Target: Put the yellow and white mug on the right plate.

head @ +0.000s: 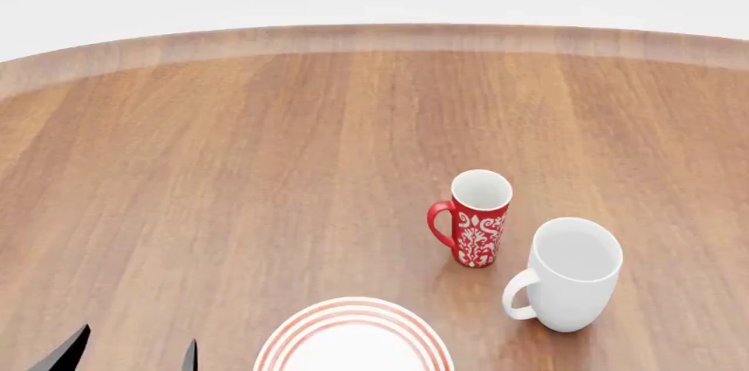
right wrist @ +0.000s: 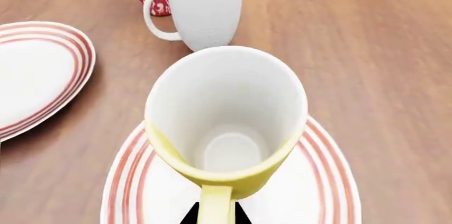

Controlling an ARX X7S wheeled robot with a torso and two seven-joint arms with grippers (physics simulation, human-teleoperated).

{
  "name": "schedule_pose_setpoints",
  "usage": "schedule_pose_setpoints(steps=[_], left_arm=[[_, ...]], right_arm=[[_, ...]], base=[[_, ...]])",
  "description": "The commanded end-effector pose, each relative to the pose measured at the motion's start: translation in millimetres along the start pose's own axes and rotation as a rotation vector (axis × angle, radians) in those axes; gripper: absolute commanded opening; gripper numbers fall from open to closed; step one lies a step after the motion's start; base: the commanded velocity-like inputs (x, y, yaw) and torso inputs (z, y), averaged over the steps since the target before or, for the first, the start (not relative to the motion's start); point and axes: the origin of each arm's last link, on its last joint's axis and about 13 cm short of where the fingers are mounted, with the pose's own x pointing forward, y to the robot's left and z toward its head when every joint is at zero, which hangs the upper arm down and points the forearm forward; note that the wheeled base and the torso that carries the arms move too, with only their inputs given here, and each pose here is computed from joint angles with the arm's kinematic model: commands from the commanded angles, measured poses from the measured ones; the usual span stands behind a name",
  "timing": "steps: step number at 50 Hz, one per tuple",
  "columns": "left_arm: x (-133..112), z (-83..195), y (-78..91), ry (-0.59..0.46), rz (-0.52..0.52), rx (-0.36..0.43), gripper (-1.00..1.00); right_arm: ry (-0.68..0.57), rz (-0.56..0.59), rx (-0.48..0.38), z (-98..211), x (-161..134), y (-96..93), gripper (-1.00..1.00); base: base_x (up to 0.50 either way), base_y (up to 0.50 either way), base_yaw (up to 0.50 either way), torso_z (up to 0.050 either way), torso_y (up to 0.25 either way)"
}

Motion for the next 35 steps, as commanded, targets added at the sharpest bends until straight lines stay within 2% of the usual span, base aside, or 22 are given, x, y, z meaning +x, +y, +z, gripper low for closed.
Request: schedule_pose_setpoints(steps=[1,35], left_arm=[[0.0,-0.1,-0.1,-0.001,0.000,0.000,1.00],[0.0,0.3,-0.1,-0.003,0.000,-0.001,1.00]], right_arm=[[0.025,-0.004,0.003,-8.2,5.0,-0.8,-1.00],[0.063,0.006,-0.013,-21.1,11.0,0.7,-1.00]], base=[[0.00,0.00,0.00,0.000,0.000],[0.00,0.00,0.00,0.000,0.000]])
